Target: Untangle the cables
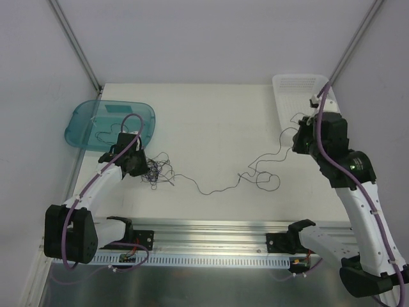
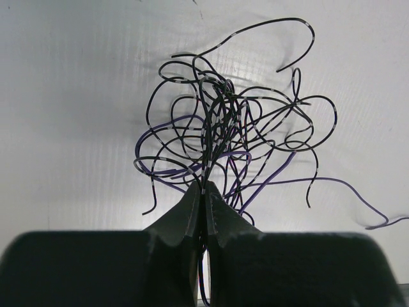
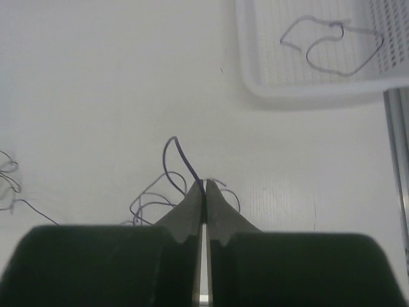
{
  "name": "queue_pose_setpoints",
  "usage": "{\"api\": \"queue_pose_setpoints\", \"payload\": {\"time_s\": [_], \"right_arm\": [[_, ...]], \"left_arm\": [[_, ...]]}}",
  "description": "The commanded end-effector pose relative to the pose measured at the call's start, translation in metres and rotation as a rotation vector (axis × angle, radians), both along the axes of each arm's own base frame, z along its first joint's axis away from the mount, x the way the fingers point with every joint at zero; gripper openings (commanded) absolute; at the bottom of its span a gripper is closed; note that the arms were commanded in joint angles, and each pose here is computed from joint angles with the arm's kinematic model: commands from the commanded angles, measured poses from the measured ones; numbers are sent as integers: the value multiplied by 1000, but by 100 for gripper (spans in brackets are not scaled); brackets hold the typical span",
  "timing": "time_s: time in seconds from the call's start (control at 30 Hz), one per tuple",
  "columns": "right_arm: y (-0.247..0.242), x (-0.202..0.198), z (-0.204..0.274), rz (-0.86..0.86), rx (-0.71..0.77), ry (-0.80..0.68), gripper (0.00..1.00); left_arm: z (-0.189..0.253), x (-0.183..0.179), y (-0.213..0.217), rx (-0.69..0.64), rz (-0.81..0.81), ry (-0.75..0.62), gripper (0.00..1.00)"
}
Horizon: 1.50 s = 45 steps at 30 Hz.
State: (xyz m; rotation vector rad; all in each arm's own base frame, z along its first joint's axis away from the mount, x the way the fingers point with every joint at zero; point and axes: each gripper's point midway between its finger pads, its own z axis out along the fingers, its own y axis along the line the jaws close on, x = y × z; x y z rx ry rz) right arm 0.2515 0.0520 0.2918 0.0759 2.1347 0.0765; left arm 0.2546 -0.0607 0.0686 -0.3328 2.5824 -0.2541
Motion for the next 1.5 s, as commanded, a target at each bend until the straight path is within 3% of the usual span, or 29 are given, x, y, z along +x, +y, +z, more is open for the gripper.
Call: {"api": "queue_pose_setpoints", "payload": {"time_s": [0.0, 0.23, 0.4, 0.63, 0.93, 1.07, 1.33, 1.47], "right_arm": [[-2, -2, 103, 32, 37, -222, 1], [-7, -19, 230, 53, 95, -528, 1], [-6, -30, 281, 71, 150, -703, 1], [5, 4, 228, 75, 111, -574, 1], [7, 56, 155, 59, 6, -435, 1], [-17, 88, 139, -43, -17, -396, 1], [-82, 167, 127, -274, -16, -388, 1], [-115, 209, 114, -354, -6, -368, 1]], "left_arm": [[3, -1, 6, 33, 4, -1, 0], [-2, -6, 7, 42, 3, 29, 0], [-3, -5, 9, 53, 5, 38, 0], [8, -4, -11, -37, -74, -7, 0], [34, -13, -62, -211, -291, -121, 9], [42, -15, -67, -234, -315, -158, 20], [46, -16, -68, -240, -318, -181, 65], [52, -14, -64, -221, -303, -213, 79]]}}
